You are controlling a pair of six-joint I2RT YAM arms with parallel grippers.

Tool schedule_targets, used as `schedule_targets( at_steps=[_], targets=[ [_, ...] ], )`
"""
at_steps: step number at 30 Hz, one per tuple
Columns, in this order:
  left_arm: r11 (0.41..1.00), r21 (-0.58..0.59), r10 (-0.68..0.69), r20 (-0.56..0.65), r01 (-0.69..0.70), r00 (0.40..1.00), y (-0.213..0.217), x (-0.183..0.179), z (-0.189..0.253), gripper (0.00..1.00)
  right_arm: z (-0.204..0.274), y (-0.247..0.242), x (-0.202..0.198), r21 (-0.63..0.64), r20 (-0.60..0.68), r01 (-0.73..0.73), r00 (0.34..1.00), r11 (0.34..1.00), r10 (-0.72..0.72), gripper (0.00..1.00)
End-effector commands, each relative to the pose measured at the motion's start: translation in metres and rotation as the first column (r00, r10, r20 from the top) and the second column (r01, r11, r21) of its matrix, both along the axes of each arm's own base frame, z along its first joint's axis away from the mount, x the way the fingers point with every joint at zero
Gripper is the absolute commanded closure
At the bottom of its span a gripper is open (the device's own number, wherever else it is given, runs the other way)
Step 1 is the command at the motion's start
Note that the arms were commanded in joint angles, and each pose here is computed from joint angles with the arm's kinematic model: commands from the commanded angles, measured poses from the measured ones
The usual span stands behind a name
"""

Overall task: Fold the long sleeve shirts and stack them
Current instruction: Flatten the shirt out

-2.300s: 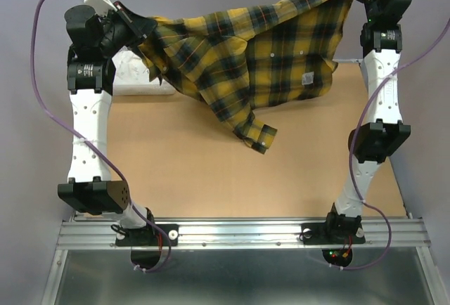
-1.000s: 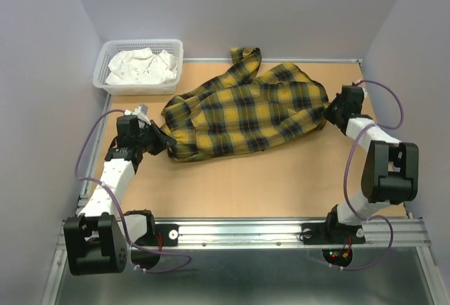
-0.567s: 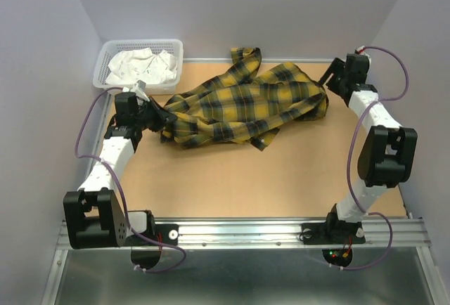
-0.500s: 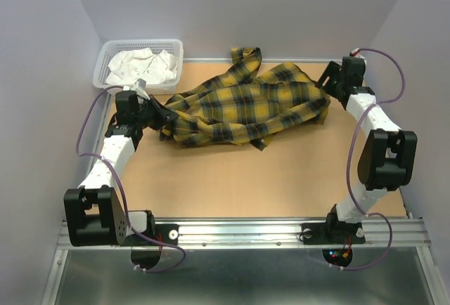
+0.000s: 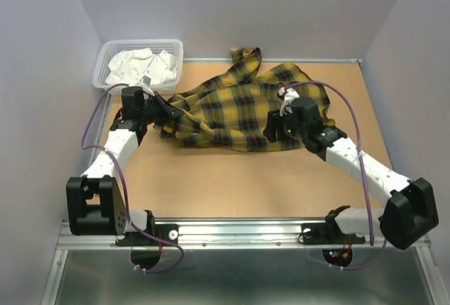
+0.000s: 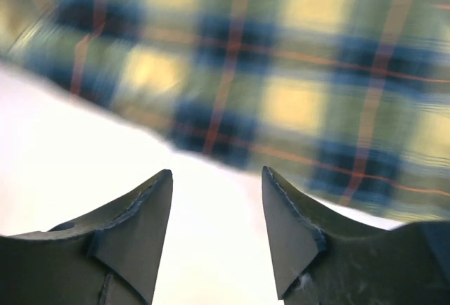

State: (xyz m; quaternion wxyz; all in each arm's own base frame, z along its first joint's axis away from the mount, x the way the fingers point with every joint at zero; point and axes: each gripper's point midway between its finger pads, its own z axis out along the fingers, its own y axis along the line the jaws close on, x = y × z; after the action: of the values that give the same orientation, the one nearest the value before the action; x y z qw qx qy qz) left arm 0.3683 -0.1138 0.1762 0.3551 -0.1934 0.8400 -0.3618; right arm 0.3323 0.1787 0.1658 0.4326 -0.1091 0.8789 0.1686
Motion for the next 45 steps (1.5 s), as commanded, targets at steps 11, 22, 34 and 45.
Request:
schedule_targets(
  at_steps=[11, 22, 34, 45],
  targets=[
    [0.997, -0.069, 0.036, 0.184, -0.023, 0.982, -0.004, 0.013, 0.081, 1.0, -0.093, 0.062, -0.085, -0.036, -0.27, -0.288, 0.925, 0.957, 0.268, 0.44],
    [0.998, -0.063, 0.034, 0.2, -0.022, 0.979, -0.004, 0.009, 0.091, 1.0, -0.131, 0.065, -0.059, -0.113, -0.276, -0.221, 0.943, 0.969, 0.184, 0.42],
    [0.999, -0.048, 0.021, 0.205, -0.011, 0.979, -0.004, 0.005, 0.09, 1.0, -0.117, 0.069, -0.015, -0.156, -0.149, -0.106, 0.985, 0.982, 0.082, 0.27],
    [0.999, -0.036, 0.021, 0.199, -0.014, 0.98, -0.002, 0.0, 0.083, 1.0, -0.107, 0.073, 0.004, -0.156, -0.078, -0.063, 0.996, 0.986, 0.052, 0.29]
  ],
)
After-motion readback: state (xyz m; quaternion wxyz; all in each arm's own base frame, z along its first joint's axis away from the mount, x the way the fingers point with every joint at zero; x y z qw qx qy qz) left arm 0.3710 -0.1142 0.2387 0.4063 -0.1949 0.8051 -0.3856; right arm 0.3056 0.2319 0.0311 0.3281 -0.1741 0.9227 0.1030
